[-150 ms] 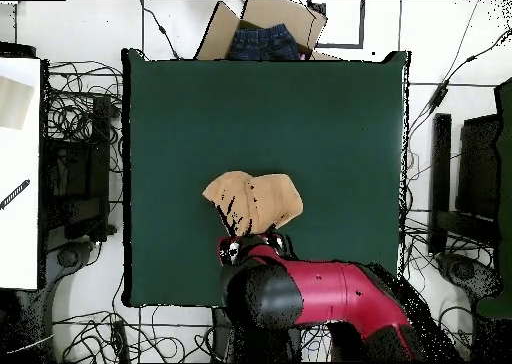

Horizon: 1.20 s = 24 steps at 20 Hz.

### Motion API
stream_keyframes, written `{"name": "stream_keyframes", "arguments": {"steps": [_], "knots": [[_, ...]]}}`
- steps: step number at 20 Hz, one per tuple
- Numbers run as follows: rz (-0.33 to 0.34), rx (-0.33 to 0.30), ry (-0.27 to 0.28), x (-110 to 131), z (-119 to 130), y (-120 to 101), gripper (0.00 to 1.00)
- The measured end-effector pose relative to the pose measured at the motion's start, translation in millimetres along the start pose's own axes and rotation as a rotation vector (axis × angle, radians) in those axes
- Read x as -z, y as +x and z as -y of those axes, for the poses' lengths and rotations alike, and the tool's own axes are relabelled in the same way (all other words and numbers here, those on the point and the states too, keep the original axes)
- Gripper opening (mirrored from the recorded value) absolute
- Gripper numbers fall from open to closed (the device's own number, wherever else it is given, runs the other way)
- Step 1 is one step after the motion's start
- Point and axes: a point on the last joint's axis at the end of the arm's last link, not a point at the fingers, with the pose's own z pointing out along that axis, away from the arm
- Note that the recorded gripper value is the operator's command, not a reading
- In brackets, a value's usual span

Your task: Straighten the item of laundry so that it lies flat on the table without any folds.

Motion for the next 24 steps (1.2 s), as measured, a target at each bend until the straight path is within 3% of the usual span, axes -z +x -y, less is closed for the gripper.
{"name": "stream_keyframes", "arguments": {"steps": [9, 18, 24], "knots": [[0.077, 0.065, 0.009, -43, 1, -22, 0.0], [0.106, 0.062, 0.014, -83, 6, -63, 0.0], [0.11, 0.062, 0.046, -101, 14, -109, 0.0]]}}
